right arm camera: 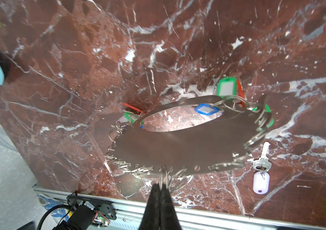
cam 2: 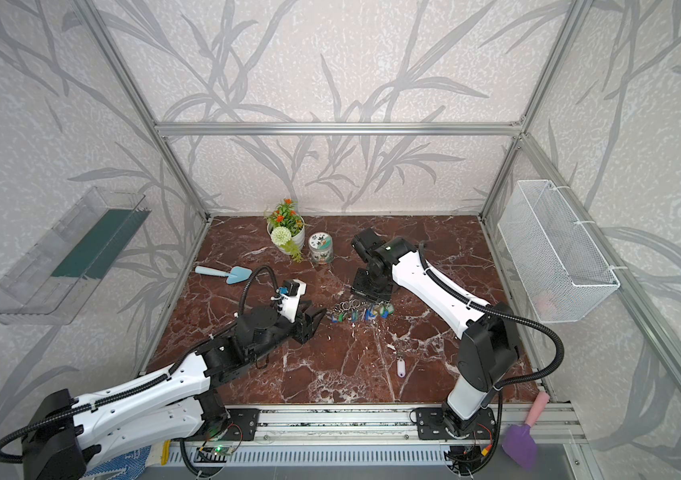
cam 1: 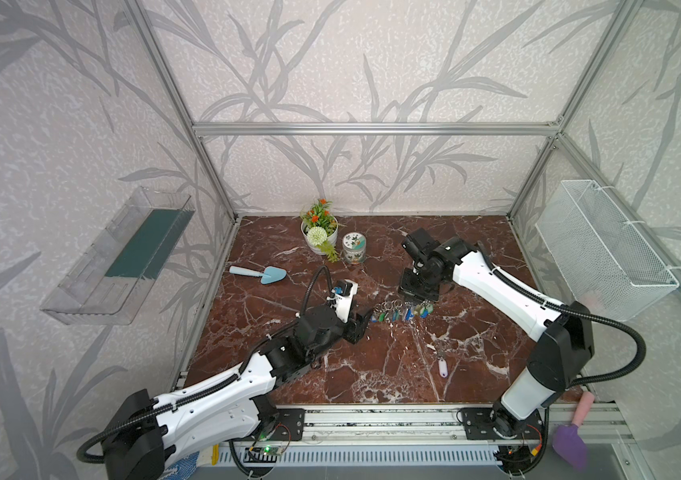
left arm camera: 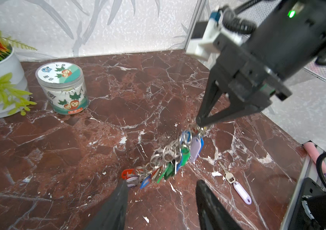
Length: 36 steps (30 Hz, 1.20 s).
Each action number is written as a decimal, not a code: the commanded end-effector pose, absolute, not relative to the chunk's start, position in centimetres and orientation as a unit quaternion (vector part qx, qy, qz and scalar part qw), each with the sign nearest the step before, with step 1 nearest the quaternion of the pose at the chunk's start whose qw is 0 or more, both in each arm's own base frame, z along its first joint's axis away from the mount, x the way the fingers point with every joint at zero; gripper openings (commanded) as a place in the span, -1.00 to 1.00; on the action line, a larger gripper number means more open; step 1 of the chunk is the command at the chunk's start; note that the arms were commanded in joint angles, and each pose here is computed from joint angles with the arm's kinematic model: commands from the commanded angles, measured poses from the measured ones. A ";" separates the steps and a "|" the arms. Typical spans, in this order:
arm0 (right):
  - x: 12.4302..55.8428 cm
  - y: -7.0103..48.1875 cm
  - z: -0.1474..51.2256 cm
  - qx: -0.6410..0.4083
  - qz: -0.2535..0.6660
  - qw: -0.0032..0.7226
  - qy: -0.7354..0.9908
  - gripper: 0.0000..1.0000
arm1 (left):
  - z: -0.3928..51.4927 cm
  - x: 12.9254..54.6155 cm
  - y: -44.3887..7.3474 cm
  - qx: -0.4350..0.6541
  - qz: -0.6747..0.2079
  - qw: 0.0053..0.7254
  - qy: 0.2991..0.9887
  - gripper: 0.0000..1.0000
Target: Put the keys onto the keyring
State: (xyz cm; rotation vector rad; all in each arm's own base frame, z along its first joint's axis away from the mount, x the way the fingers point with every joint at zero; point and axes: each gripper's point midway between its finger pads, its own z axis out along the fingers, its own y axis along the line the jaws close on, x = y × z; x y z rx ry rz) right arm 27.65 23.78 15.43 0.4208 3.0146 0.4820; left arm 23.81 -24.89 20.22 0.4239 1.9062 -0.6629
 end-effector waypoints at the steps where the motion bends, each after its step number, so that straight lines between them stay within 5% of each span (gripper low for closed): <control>1: 27.6 24.4 15.8 0.155 0.185 0.033 0.970 -1.00 | 20.5 24.0 -24.2 0.164 -0.270 0.529 0.788 0.08; 36: 22.0 29.8 4.2 0.119 0.104 -0.056 0.986 -0.98 | 14.9 21.9 -22.5 0.159 -0.273 0.494 0.810 -0.01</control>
